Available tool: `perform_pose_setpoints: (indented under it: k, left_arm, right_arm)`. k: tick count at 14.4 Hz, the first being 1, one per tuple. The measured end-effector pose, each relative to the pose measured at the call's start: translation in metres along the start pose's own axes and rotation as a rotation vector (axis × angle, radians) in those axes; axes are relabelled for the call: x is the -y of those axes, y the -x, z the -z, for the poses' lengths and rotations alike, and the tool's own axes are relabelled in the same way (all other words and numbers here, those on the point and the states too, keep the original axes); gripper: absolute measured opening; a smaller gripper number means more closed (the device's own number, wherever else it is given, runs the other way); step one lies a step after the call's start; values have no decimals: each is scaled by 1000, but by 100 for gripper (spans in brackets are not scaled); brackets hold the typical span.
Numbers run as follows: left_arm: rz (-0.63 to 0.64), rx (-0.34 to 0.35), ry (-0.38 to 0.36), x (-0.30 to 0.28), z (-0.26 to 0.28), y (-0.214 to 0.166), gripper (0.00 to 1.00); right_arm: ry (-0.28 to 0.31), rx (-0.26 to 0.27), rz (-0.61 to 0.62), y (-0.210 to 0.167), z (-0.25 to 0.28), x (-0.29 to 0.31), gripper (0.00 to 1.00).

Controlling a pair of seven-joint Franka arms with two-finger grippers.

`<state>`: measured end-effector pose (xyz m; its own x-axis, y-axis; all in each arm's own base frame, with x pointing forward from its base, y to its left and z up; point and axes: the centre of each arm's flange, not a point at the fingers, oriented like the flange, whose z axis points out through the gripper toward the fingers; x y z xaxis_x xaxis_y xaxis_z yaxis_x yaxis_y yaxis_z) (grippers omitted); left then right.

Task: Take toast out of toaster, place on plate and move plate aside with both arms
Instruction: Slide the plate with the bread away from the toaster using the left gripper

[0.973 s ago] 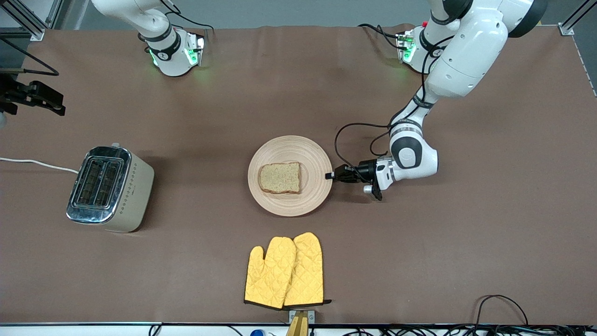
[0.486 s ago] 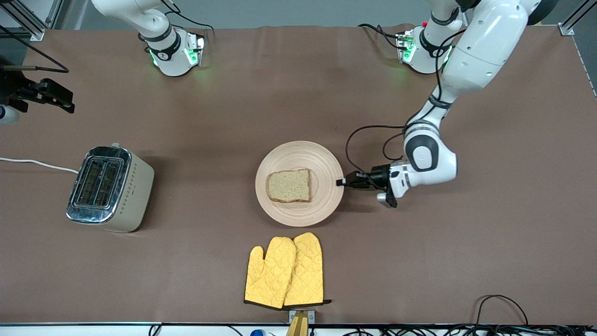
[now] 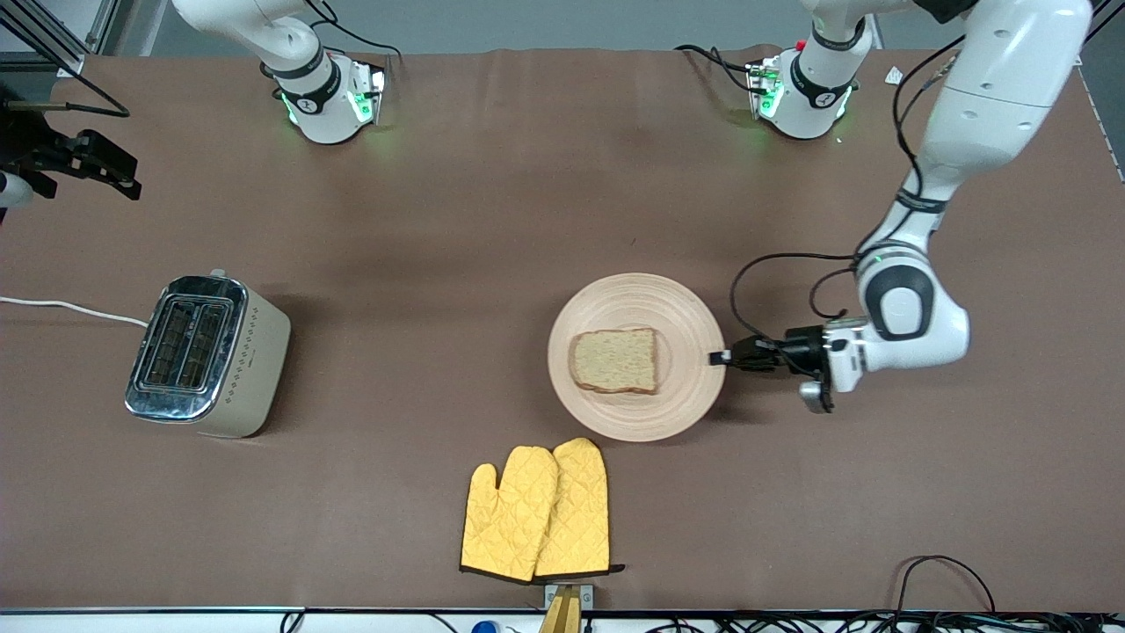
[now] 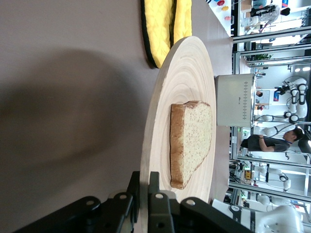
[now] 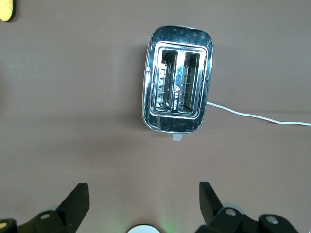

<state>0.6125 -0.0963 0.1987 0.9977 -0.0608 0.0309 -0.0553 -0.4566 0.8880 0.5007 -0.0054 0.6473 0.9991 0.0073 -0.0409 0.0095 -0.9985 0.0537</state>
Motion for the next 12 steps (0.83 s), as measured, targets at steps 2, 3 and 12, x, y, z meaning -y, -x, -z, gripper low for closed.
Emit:
perform_pose_setpoints:
  k: [2, 3, 12]
  left_arm:
    - [13, -3, -9, 15, 41, -4, 9]
    - [16, -13, -24, 22, 60, -5, 9]
    - [40, -106, -125, 107, 209, -2, 9]
  right_arm:
    - [-17, -3, 1, 13, -6, -5, 100]
    - [-22, -4, 0, 18, -7, -6, 100]
    - [-28, 12, -95, 25, -9, -11, 100]
